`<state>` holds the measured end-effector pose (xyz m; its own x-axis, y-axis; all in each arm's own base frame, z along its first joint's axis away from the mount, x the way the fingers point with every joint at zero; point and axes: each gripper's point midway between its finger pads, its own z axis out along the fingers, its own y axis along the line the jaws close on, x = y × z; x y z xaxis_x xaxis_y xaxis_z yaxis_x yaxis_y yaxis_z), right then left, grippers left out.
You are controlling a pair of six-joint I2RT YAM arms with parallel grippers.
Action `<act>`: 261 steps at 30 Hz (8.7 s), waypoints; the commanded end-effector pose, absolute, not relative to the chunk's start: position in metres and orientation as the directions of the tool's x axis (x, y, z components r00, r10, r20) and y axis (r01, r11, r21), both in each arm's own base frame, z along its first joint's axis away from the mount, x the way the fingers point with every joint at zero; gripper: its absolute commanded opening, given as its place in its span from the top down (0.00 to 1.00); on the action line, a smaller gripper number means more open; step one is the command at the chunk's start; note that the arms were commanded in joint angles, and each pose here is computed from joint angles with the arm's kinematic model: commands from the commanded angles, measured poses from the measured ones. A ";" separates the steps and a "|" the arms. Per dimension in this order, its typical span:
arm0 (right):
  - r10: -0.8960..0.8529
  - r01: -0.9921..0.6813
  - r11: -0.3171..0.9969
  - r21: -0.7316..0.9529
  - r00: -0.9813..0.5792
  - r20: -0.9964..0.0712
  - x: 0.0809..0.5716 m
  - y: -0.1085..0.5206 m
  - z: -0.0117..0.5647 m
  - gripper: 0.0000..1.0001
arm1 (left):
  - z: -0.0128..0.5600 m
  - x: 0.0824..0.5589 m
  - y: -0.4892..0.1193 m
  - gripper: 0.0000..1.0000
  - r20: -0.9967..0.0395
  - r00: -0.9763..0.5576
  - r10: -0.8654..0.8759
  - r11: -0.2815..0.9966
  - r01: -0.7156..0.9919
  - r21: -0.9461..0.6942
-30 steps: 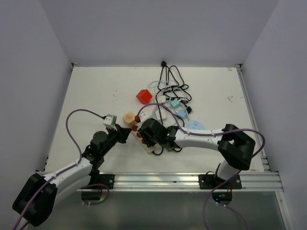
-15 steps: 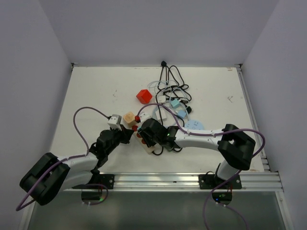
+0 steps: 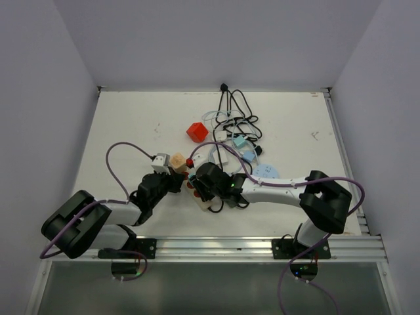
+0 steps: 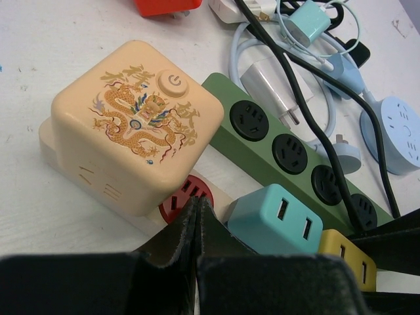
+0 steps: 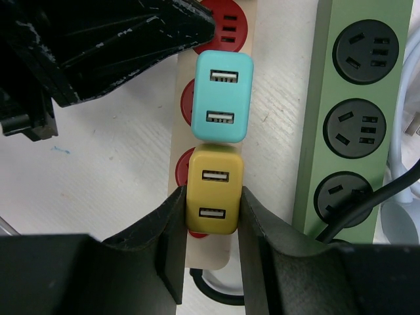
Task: Pull the plug off the socket
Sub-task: Remove the plug from the socket.
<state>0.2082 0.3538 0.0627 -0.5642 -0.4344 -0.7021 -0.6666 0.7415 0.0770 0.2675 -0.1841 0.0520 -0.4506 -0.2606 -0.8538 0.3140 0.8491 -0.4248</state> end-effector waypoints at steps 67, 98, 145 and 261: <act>-0.488 -0.664 0.746 0.054 -0.599 -0.634 0.182 0.360 0.060 1.00 | -0.044 0.237 -0.140 1.00 -0.689 -0.639 -0.343 0.905 -0.027 -0.425; -0.455 -0.617 0.783 0.080 -0.656 -0.603 0.190 0.352 0.063 1.00 | -0.053 0.236 -0.138 1.00 -0.674 -0.665 -0.323 0.917 -0.043 -0.397; -0.562 -0.672 0.741 -0.002 -0.619 -0.549 0.173 0.368 0.065 0.81 | -0.059 0.235 -0.141 1.00 -0.651 -0.690 -0.315 0.913 -0.033 -0.406; -0.382 -0.589 0.792 0.162 -0.685 -0.620 0.201 0.357 0.087 0.41 | -0.076 0.228 -0.146 1.00 -0.584 -0.743 -0.326 0.890 -0.033 -0.454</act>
